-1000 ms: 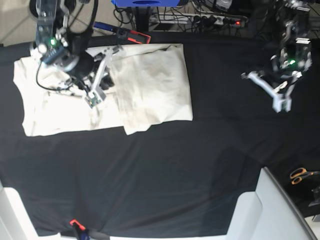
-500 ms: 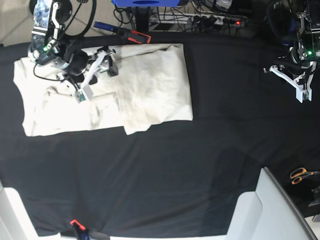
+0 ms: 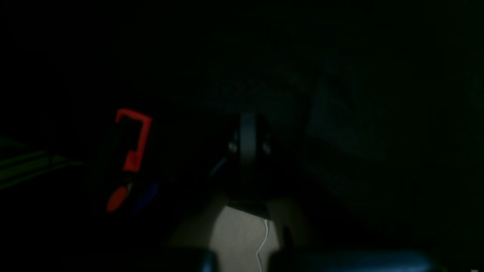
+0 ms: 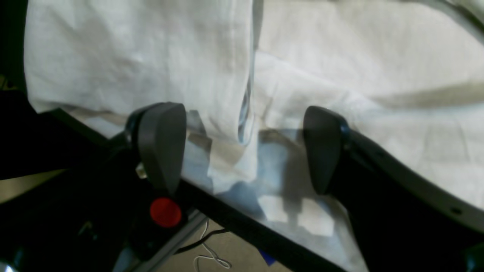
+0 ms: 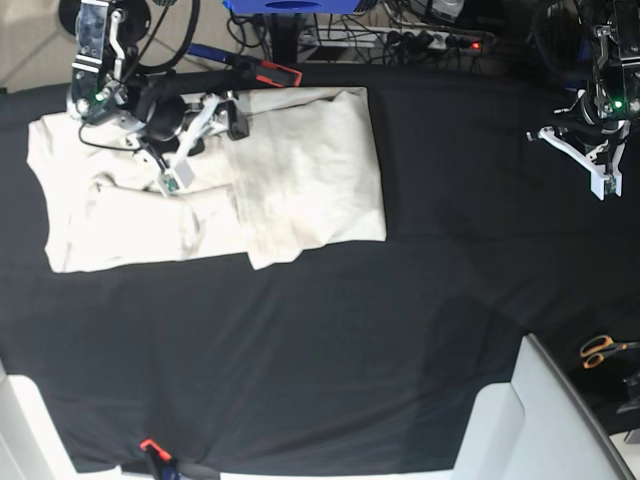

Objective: Fold the T-shirt properly

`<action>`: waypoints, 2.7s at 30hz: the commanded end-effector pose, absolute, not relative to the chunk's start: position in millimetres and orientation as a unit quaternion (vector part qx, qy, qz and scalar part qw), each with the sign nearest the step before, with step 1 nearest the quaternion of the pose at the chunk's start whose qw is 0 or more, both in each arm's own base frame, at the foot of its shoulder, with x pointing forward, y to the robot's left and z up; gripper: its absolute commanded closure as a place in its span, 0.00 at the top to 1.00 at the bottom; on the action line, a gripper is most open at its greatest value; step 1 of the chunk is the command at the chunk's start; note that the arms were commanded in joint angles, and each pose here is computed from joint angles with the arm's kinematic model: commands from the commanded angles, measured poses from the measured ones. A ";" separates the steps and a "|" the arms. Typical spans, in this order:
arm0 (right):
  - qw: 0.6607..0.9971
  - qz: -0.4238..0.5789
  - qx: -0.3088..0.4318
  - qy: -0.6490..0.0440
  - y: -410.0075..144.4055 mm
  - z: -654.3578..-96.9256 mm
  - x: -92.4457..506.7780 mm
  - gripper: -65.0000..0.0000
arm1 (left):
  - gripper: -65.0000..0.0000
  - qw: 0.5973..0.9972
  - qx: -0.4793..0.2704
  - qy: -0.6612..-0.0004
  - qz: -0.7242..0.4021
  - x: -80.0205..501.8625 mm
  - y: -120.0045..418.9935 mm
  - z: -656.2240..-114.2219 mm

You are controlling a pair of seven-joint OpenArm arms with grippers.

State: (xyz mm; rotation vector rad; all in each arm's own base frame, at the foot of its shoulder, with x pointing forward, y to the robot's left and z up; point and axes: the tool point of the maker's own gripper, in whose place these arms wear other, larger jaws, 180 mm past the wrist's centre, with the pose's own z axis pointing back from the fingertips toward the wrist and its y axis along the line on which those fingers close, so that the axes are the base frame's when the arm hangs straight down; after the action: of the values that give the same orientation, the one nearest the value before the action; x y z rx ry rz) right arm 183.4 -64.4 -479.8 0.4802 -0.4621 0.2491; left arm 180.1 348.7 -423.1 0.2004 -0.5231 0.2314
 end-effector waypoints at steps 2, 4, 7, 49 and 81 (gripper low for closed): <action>0.938 0.125 0.236 -0.223 -64.0 -479.5 181.0 0.67 | 0.00 0.949 0.112 -0.274 0.110 186.6 358.1 -412.3; 0.938 0.125 0.235 -0.221 -64.0 -479.7 180.5 0.58 | 0.00 0.949 0.112 -0.273 0.109 186.6 357.6 -412.5; 0.937 0.123 0.239 -0.221 -60.4 -479.1 180.6 0.48 | 0.00 0.949 0.112 -0.273 0.109 186.6 357.6 -412.5; 0.947 0.158 0.195 -0.201 -75.4 -454.4 158.4 0.01 | 0.00 0.945 0.119 -0.281 0.116 186.2 367.1 -419.2; 0.954 0.154 0.201 -0.163 -72.8 -463.3 134.4 0.29 | 0.00 0.945 0.119 -0.280 0.117 185.8 367.3 -419.6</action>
State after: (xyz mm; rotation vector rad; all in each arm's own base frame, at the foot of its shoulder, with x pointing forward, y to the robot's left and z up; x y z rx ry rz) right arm 129.0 -74.6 -468.7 0.3977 -0.2992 0.3158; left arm 178.6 359.1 -430.3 0.2173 -0.5395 0.2515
